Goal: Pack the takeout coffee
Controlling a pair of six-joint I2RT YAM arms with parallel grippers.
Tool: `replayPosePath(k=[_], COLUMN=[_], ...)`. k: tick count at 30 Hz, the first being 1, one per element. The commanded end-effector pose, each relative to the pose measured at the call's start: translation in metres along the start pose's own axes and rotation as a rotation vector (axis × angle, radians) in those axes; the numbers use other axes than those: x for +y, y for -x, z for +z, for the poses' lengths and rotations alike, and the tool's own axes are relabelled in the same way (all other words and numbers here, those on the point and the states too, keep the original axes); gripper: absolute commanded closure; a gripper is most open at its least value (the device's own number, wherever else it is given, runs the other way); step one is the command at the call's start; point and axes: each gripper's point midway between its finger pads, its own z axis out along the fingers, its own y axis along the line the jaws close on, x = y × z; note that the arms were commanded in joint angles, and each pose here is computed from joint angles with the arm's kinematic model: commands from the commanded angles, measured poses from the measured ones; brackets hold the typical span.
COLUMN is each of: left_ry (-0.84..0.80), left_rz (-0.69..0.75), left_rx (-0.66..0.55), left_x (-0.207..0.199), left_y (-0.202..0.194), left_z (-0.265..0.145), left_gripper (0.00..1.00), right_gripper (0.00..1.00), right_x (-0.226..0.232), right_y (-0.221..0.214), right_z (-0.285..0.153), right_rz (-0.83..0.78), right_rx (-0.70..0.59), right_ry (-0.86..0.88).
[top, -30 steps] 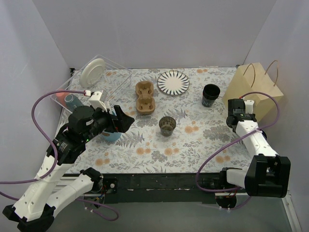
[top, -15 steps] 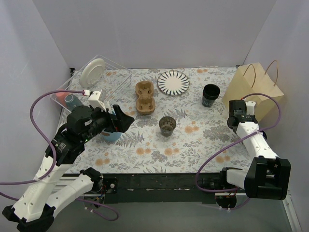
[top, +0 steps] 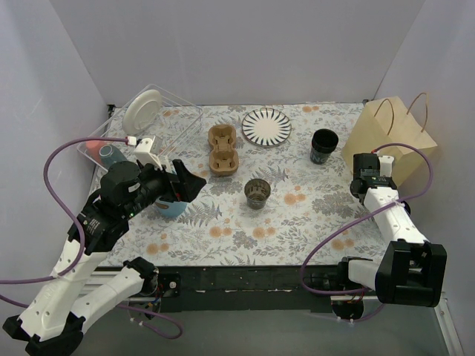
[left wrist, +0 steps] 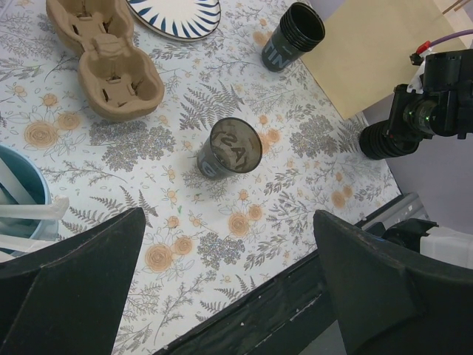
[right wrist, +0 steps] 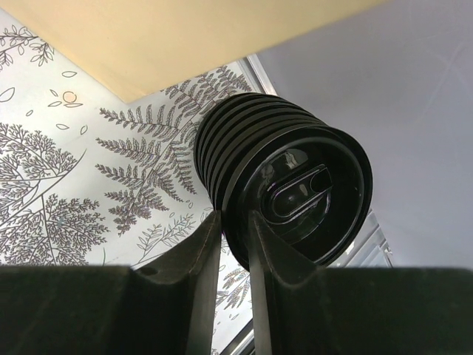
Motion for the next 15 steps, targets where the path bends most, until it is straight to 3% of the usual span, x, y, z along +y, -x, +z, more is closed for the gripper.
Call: replayPosePath(k=[1,15], left_ry=[-0.023,-0.023], left_rz=[0.009,0.008], left_rx=[-0.027,-0.038], left_x=[-0.0080,-0.0071], left_y=[0.0105,0.0104], left_z=[-0.0059,-0.0113], left_gripper=[0.02,0.02], right_gripper=[0.73,0.86], right_x=[-0.0002,-0.0044], right_y=[0.0020,0.0075], right_z=[0.0028,-0.0024], right_rz=[0.012,0.030], right_rx=[-0.009,-0.026], right_ry=[-0.003,-0.002])
